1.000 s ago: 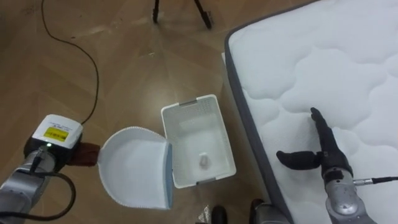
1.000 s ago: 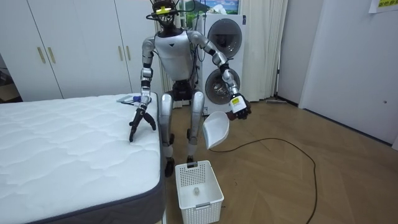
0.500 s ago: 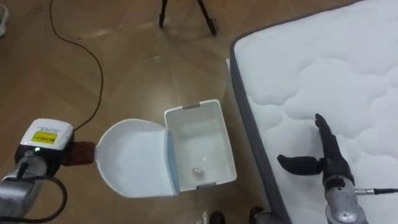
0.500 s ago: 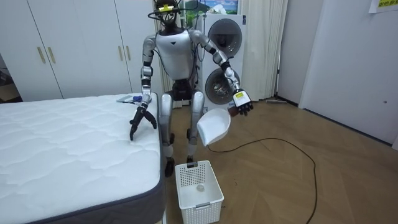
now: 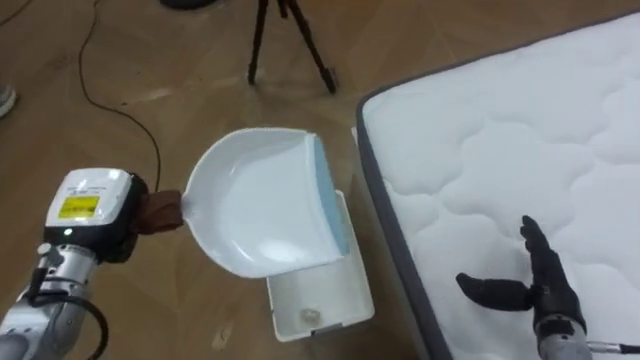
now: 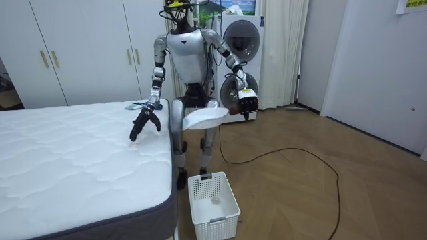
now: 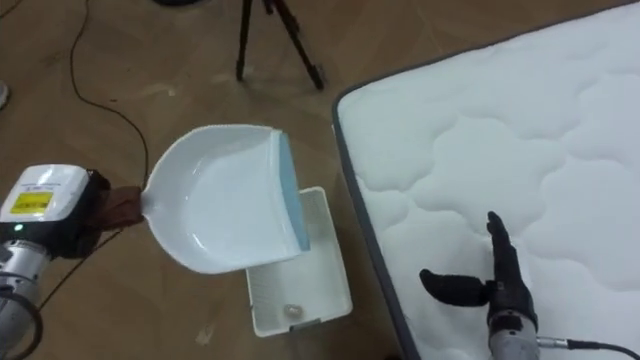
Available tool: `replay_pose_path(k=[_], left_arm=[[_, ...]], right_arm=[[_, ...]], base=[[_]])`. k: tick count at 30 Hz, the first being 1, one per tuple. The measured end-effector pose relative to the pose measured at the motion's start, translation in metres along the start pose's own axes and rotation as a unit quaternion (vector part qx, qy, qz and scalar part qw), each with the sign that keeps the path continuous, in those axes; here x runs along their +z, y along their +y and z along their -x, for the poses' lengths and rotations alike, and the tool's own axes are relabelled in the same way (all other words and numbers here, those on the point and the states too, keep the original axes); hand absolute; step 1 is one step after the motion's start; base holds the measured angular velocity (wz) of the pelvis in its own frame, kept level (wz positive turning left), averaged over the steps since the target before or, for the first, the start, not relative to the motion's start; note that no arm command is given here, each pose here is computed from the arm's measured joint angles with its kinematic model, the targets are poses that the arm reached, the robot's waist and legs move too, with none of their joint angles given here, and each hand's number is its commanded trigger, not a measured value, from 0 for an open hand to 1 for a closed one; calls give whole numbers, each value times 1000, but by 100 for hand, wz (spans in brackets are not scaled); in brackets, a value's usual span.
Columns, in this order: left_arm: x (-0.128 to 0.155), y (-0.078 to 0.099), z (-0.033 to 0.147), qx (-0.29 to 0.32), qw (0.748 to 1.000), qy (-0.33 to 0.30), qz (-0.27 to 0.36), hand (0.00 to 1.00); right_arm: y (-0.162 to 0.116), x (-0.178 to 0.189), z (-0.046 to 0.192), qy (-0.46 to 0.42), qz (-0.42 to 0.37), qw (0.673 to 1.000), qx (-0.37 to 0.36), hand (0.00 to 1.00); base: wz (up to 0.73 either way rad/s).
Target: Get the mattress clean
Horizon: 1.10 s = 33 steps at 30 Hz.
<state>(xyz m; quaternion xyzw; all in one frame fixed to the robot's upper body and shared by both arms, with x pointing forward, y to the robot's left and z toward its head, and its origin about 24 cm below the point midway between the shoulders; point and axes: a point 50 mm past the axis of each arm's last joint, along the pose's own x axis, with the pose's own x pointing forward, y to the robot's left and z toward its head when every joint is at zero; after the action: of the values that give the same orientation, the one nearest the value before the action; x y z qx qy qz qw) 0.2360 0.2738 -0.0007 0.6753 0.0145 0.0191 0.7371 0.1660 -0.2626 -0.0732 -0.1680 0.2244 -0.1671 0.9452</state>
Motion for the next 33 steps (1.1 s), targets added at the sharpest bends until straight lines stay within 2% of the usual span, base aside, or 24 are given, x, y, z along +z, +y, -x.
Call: replay_pose_path(k=[2,6,11,14,23,28,33], left_arm=[[5,-4,8,14,1000,7,25,100],[13,-16,20,3,998,15,66,100],[34,-16,16,20,990,13,137,100],[29,-13,15,23,986,30,162,100],[39,-22,20,-2,977,34,211,100],[46,-48,48,-68,965,62,247,100],[48,-52,53,-81,962,65,254,100]], right_arm=[[0,0,0,1,-10,1000,-2,0],[8,2,2,4,-16,1000,15,0],[13,1,3,11,-22,999,23,0],[23,10,4,-8,-23,998,52,0],[30,17,5,-24,-38,996,71,0],[30,18,5,-28,-30,995,91,0],[33,16,7,-26,-27,993,112,0]], base=[[-111],[-148],[-142],[-162],[-64],[-110],[-83]])
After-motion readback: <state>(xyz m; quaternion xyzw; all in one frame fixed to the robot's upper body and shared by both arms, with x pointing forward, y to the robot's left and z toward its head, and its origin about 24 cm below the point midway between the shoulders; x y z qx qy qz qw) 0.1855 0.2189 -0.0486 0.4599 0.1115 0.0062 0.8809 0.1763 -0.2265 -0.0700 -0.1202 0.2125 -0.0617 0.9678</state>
